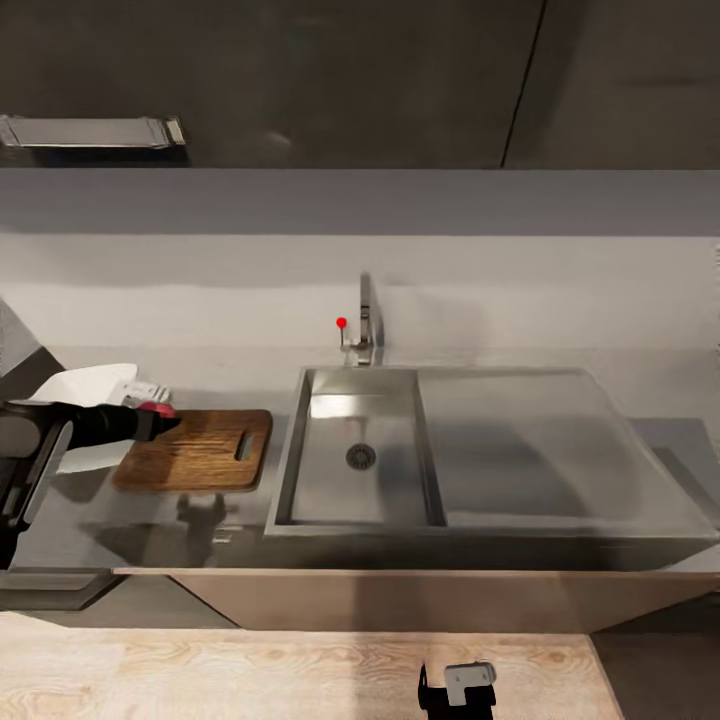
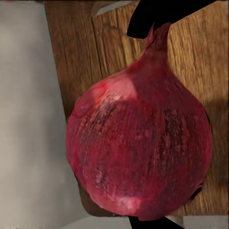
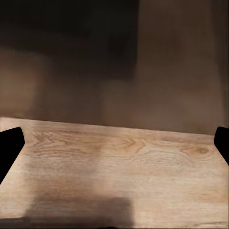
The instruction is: In the kitchen, take the Vidalia onion out of the sink, dice it on the chopping board with the paring knife, put the diced onion into the bowl on the countertop, then place both the paring knife and the chopping board into the sink.
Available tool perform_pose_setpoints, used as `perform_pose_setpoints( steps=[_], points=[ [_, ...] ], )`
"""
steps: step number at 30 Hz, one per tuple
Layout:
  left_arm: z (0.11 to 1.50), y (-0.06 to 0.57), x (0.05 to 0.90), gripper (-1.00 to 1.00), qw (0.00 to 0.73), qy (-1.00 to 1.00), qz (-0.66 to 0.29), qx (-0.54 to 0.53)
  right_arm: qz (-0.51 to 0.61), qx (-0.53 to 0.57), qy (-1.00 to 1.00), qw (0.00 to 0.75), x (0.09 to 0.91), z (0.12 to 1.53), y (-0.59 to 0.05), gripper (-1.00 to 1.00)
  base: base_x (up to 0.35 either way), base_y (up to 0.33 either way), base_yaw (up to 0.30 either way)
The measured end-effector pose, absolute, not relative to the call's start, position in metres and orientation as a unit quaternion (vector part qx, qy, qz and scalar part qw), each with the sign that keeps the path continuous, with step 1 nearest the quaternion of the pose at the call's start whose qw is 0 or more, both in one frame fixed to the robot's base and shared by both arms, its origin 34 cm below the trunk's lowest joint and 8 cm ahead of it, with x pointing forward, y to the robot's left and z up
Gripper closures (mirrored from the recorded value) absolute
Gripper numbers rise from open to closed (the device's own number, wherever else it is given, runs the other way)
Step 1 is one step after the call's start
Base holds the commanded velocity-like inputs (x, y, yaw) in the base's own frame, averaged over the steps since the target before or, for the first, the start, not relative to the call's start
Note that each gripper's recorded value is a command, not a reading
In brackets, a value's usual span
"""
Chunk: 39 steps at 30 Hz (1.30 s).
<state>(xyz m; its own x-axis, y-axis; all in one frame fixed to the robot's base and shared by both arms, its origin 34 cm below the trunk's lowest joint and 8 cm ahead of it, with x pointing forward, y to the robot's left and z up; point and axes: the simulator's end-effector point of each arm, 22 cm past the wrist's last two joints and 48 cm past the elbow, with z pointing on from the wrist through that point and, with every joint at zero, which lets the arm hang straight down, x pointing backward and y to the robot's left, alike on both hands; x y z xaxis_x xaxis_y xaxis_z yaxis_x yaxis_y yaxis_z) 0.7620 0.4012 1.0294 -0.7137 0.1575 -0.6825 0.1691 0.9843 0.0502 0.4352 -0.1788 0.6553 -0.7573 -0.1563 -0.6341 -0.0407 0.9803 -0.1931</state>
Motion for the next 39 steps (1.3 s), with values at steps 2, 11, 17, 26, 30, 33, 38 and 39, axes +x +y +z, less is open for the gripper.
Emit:
perform_pose_setpoints(
  steps=[2, 11, 17, 26, 30, 33, 38, 39],
  points=[
    [1.032, 0.4, 0.762, 1.0, 0.371, 0.924, -0.008, 0.09, -0.084, -0.052, 0.933, 0.345, 0.435, 0.656, -0.179, -1.0, -0.108, 0.0, 0.0],
    [1.034, 0.4, 0.763, 1.0, 0.373, 0.924, -0.007, 0.091, -0.084, -0.053, 0.933, 0.345, 0.435, 0.656, -0.179, -1.0, -0.016, 0.0, 0.0],
    [1.033, 0.399, 0.762, 1.0, 0.371, 0.924, -0.008, 0.091, -0.084, -0.053, 0.933, 0.345, 0.435, 0.656, -0.179, -1.0, 0.0, -0.047, 0.0],
    [1.026, 0.384, 0.763, 1.0, 0.37, 0.924, -0.025, 0.09, -0.084, -0.052, 0.933, 0.345, 0.435, 0.656, -0.179, -1.0, 0.0, -0.009, 0.0],
    [1.026, 0.38, 0.764, 1.0, 0.37, 0.924, -0.028, 0.091, -0.087, -0.053, 0.933, 0.344, 0.435, 0.655, -0.183, -1.0, 0.0, 0.0, 0.0],
    [1.026, 0.379, 0.764, 1.0, 0.37, 0.924, -0.028, 0.091, -0.087, -0.053, 0.933, 0.344, 0.435, 0.655, -0.184, -1.0, 0.0, 0.0, 0.0],
    [1.024, 0.379, 0.764, 1.0, 0.369, 0.925, -0.029, 0.091, -0.087, -0.053, 0.933, 0.344, 0.435, 0.655, -0.183, -1.0, 0.0, 0.0, 0.0],
    [1.024, 0.379, 0.764, 1.0, 0.369, 0.925, -0.029, 0.091, -0.087, -0.053, 0.933, 0.344, 0.435, 0.655, -0.183, -1.0, 0.0, 0.0, 0.0]
  ],
)
